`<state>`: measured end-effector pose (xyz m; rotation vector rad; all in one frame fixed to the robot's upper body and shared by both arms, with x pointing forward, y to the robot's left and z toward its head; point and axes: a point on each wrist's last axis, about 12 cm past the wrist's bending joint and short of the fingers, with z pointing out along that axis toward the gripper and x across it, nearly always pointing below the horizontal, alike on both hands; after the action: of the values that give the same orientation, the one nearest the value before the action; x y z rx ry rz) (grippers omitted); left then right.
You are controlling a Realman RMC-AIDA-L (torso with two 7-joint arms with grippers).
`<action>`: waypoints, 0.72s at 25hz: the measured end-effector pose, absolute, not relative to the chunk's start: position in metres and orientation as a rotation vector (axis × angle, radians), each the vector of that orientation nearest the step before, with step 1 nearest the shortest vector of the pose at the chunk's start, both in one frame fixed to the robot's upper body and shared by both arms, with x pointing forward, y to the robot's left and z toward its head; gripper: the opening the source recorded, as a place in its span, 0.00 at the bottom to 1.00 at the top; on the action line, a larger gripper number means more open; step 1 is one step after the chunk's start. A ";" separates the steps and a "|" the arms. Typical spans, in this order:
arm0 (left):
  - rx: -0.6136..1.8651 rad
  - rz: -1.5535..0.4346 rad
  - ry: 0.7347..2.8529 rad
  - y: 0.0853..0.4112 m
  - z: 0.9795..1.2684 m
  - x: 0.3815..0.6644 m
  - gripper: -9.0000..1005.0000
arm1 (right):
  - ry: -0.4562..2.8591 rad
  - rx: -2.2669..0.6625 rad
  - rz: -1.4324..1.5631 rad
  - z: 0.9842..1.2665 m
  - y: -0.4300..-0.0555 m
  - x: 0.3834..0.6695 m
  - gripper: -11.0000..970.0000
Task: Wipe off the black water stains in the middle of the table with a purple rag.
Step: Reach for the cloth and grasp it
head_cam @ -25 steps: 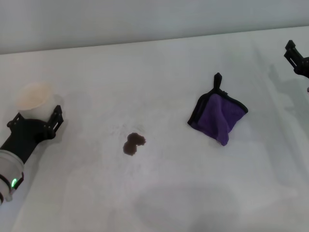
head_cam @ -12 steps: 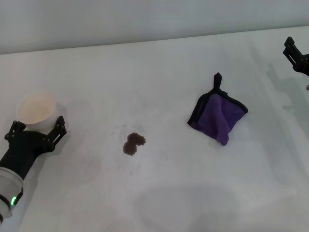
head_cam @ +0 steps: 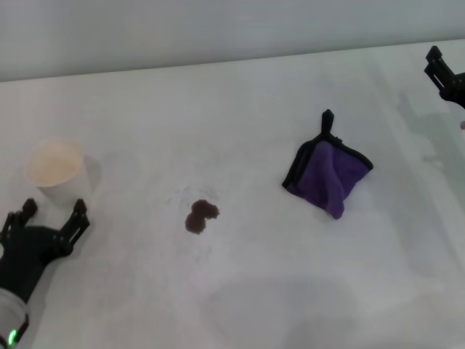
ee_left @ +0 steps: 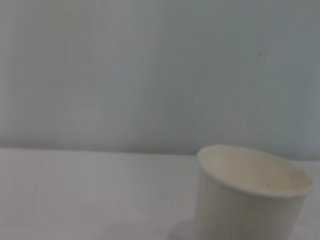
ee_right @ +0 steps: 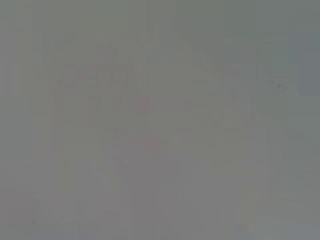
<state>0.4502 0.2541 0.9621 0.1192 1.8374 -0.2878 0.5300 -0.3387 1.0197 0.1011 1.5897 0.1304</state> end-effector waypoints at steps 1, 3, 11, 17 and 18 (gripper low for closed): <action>0.108 -0.288 1.843 0.255 0.961 0.446 0.89 | 1.591 0.096 0.132 1.020 -0.338 0.531 0.87; 0.088 -0.293 1.844 0.256 0.959 0.437 0.89 | 1.595 0.087 0.152 1.021 -0.337 0.533 0.87; -0.038 -0.281 1.770 0.269 0.961 0.403 0.89 | 1.702 -0.030 0.392 1.035 -0.336 0.560 0.87; -0.177 -0.246 1.681 0.287 0.968 0.390 0.89 | 1.898 -0.207 0.479 1.072 -0.339 0.591 0.87; -0.194 -0.232 1.672 0.290 0.969 0.390 0.89 | 1.929 -0.239 0.481 1.078 -0.337 0.594 0.86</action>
<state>0.3900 0.2904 0.9688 -0.1939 1.6725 -0.2316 0.5942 -0.3375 1.0784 -0.2394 1.9292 0.4810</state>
